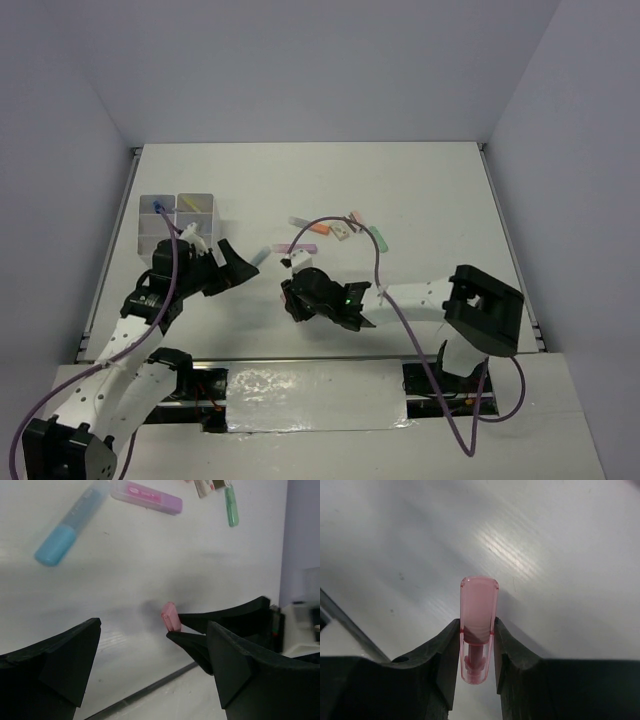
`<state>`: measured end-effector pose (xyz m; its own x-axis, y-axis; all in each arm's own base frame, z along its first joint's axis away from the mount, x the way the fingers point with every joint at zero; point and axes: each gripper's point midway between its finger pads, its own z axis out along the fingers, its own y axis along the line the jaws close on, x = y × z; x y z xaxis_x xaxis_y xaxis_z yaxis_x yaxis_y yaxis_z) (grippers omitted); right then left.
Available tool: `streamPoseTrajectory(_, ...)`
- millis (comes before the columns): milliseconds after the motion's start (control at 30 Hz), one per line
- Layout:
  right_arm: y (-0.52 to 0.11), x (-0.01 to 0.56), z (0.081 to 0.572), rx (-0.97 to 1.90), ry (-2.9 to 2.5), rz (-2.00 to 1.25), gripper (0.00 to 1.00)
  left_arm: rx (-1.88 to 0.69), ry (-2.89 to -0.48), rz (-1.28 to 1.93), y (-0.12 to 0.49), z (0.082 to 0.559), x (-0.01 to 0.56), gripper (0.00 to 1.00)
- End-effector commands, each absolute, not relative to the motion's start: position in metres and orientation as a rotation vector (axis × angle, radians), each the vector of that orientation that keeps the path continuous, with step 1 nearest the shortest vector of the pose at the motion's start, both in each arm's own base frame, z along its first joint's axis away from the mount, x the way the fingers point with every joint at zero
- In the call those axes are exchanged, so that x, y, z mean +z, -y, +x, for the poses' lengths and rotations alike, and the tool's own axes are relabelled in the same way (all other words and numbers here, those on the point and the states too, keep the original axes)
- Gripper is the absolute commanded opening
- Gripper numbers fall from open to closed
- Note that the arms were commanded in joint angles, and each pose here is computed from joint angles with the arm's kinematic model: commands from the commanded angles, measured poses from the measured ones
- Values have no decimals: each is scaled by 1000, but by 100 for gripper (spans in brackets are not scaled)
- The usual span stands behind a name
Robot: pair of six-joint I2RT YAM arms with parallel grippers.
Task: Sort the stationery into containers
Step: Pick up the pen from the center of the board, then place the pen in the storage box.
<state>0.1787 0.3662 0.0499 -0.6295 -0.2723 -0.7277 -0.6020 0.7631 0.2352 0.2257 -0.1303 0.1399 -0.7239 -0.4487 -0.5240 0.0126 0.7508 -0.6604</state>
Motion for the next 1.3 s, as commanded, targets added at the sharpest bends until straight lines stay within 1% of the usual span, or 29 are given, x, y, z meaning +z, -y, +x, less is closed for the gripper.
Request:
streamPoseTrajectory(0, -377, 113, 190, 670, -2042, -631, 0, -1029, -2135, -350, 156, 227, 170, 98)
streamPoseTrajectory(133, -388, 157, 184, 720, -1903, -633, 1, -1090, -2092, -362, 175, 219, 181, 97)
streamPoseTrajectory(267, -392, 179, 183, 729, -1837, -627, 1, -1123, -2073, -370, 186, 218, 188, 93)
streamPoseTrajectory(367, -392, 193, 181, 738, -1788, -620, 1, -1127, -2072, -361, 190, 218, 193, 84)
streamPoseTrajectory(400, -392, 197, 180, 739, -1773, -619, 1, -1132, -2074, -362, 192, 219, 194, 77)
streamPoseTrajectory(467, -391, 207, 182, 743, -1742, -602, 2, -1156, -2081, -356, 197, 217, 193, 67)
streamPoseTrajectory(633, -396, 216, 185, 741, -1711, -600, 2, -1188, -2097, -309, 210, 213, 193, 62)
streamPoseTrajectory(733, -402, 216, 186, 737, -1705, -622, 2, -1210, -2082, -292, 216, 213, 198, 47)
streamPoseTrajectory(767, -402, 215, 187, 732, -1704, -623, 2, -1211, -2076, -284, 217, 213, 200, 32)
streamPoseTrajectory(800, -404, 213, 187, 734, -1704, -625, 2, -1207, -2072, -277, 219, 214, 203, 24)
streamPoseTrajectory(833, -405, 212, 186, 745, -1708, -624, 3, -1181, -2080, -260, 218, 215, 202, 13)
streamPoseTrajectory(867, -406, 211, 187, 756, -1709, -622, 5, -1150, -2101, -251, 218, 217, 200, 9)
streamPoseTrajectory(900, -406, 211, 185, 779, -1702, -622, 8, -1106, -2085, -262, 215, 224, 209, 1)
streamPoseTrajectory(933, -406, 210, 185, 793, -1705, -614, 31, -1054, -2101, -248, 211, 226, 206, 0)
streamPoseTrajectory(967, -403, 209, 186, 793, -1708, -597, 48, -998, -2140, -262, 206, 227, 198, 0)
streamPoseTrajectory(1000, -398, 207, 187, 789, -1713, -583, 60, -964, -2127, -277, 202, 231, 206, 0)
streamPoseTrajectory(1033, -395, 206, 189, 787, -1723, -561, 81, -890, -2116, -301, 192, 238, 205, 0)
streamPoseTrajectory(1067, -383, 202, 193, 749, -1740, -527, 99, -807, -2138, -328, 182, 240, 198, 0)
streamPoseTrajectory(1100, -376, 203, 194, 750, -1747, -503, 100, -672, -2080, -395, 161, 255, 209, 0)
streamPoseTrajectory(1133, -373, 212, 196, 765, -1736, -477, 100, -585, -2064, -429, 149, 261, 210, 0)
streamPoseTrajectory(1167, -357, 205, 195, 766, -1745, -461, 100, -478, -2066, -472, 133, 266, 214, 0)
streamPoseTrajectory(1267, -338, 210, 187, 809, -1733, -426, 100, -218, -1983, -605, 87, 289, 231, 0)
